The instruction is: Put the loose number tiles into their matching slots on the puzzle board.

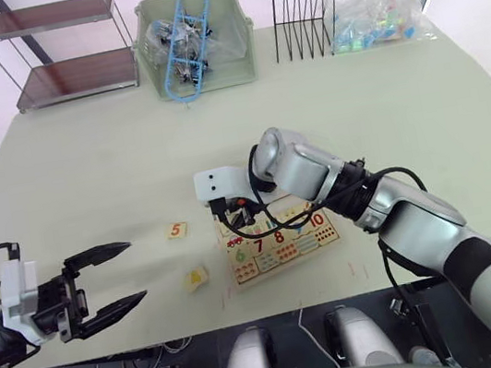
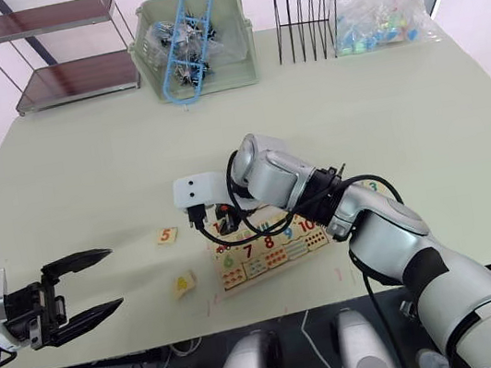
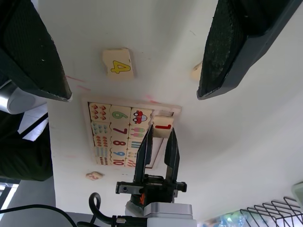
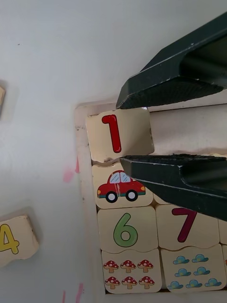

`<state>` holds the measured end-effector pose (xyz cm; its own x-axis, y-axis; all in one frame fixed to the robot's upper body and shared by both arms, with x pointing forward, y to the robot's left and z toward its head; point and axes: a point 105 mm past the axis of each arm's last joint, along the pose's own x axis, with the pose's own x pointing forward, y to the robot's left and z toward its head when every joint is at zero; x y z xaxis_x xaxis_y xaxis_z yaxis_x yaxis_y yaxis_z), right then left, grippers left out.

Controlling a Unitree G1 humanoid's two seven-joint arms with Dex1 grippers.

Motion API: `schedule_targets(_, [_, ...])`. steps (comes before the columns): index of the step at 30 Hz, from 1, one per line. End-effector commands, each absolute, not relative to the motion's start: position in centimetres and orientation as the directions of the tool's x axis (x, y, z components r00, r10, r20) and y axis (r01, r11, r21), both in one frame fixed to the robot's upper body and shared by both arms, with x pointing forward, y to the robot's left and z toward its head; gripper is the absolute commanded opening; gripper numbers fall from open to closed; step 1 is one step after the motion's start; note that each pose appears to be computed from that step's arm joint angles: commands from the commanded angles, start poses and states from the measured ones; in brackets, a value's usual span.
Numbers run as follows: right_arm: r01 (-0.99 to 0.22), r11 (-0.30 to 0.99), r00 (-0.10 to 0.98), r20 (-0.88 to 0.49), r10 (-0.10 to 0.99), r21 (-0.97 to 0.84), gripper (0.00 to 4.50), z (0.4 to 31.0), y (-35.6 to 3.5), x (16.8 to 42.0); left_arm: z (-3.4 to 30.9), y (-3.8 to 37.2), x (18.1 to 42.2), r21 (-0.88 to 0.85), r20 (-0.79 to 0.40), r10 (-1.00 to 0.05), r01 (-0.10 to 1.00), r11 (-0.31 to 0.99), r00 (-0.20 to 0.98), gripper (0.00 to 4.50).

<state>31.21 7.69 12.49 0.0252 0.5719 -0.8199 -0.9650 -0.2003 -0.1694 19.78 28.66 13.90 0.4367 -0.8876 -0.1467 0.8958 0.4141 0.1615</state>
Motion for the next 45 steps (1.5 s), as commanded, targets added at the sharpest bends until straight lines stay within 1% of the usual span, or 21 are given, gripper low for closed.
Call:
schedule_targets(1, [-0.953,-0.228,0.024,-0.799,0.601,-0.2,0.87,13.7,8.5,30.8,15.0,28.7,19.6,0.204,-0.151,-0.885,0.89,0.407,0.44,4.5])
schedule_targets(24, [-0.956,-0.229,0.014,-0.809,0.588,-0.183,0.87,12.7,8.3,30.8,15.2,28.4,19.8,0.202,-0.152,-0.884,0.889,0.41,0.442,4.5])
schedule_targets(26, [-0.955,-0.232,0.013,-0.81,0.586,-0.183,1.92,12.7,8.3,30.8,15.2,28.4,19.7,0.203,-0.153,-0.884,0.889,0.41,0.443,4.5])
schedule_targets(27, [-0.955,-0.233,0.013,-0.811,0.585,-0.183,2.28,12.7,8.3,30.8,15.2,28.4,19.7,0.203,-0.153,-0.883,0.889,0.411,0.443,4.5])
schedule_targets(30, [-0.955,-0.233,0.013,-0.81,0.586,-0.183,3.76,12.7,8.3,30.8,15.2,28.4,19.7,0.202,-0.153,-0.883,0.889,0.411,0.443,4.5])
schedule_targets(31, [-0.955,-0.233,0.013,-0.81,0.586,-0.184,4.2,12.7,8.3,30.8,15.2,28.4,19.7,0.202,-0.153,-0.883,0.889,0.411,0.443,4.5])
schedule_targets(32, [-0.955,-0.232,0.013,-0.81,0.587,-0.184,4.45,12.7,8.3,30.8,15.2,28.4,19.8,0.202,-0.153,-0.883,0.889,0.411,0.443,4.5])
schedule_targets(38, [-0.954,-0.231,0.014,-0.8,0.6,-0.19,4.45,13.2,8.3,30.9,15.2,28.4,19.9,0.205,-0.153,-0.883,0.888,0.411,0.444,4.5])
schedule_targets(41, [-0.963,-0.205,-0.003,-0.749,0.662,-0.177,4.45,14.6,8.7,30.9,15.2,28.5,19.9,0.207,-0.151,-0.883,0.888,0.412,0.445,4.5])
schedule_targets(45, [-0.969,-0.152,0.022,-0.687,0.726,-0.193,4.45,15.9,8.7,31.6,15.2,28.5,19.9,0.208,-0.15,-0.883,0.887,0.412,0.445,4.5])
